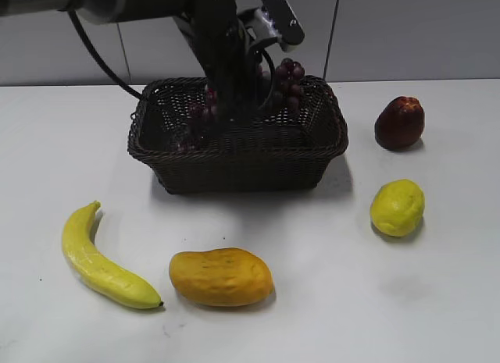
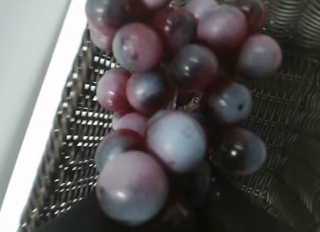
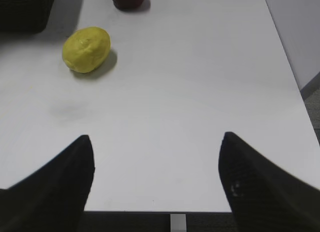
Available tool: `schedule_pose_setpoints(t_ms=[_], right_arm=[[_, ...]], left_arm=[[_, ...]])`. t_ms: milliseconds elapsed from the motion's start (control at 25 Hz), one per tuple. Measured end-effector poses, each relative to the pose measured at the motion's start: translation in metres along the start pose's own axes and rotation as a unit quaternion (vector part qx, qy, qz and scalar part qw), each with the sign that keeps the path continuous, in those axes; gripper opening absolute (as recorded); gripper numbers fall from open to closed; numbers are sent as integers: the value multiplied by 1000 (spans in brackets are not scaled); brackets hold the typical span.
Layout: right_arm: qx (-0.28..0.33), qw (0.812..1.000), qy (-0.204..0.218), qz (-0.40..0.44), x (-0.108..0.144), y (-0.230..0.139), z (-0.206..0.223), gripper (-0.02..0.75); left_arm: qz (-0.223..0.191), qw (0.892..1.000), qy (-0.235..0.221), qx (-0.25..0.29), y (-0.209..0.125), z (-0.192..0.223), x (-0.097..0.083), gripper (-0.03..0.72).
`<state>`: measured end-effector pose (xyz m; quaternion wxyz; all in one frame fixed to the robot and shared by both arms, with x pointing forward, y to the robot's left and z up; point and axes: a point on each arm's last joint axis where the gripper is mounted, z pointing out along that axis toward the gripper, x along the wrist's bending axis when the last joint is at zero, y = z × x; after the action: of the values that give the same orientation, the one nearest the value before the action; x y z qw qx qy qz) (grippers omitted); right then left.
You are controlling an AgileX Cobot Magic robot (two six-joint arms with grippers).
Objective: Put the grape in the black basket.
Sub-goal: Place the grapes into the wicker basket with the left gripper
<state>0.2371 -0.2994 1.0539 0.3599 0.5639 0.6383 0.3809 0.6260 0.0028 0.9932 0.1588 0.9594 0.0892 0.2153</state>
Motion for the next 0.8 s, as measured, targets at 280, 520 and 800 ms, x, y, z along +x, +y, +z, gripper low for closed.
schedule_pose_setpoints(t_ms=[280, 520, 800], right_arm=[[0, 1000, 0, 0, 0, 0, 0, 588], [0, 1000, 0, 0, 0, 0, 0, 588], [0, 1000, 0, 0, 0, 0, 0, 588]], left_arm=[[-36, 999, -30, 14, -17, 31, 1, 252], [-53, 998, -43, 8, -17, 36, -1, 441], [-77, 995, -56, -11, -13, 33, -3, 555]])
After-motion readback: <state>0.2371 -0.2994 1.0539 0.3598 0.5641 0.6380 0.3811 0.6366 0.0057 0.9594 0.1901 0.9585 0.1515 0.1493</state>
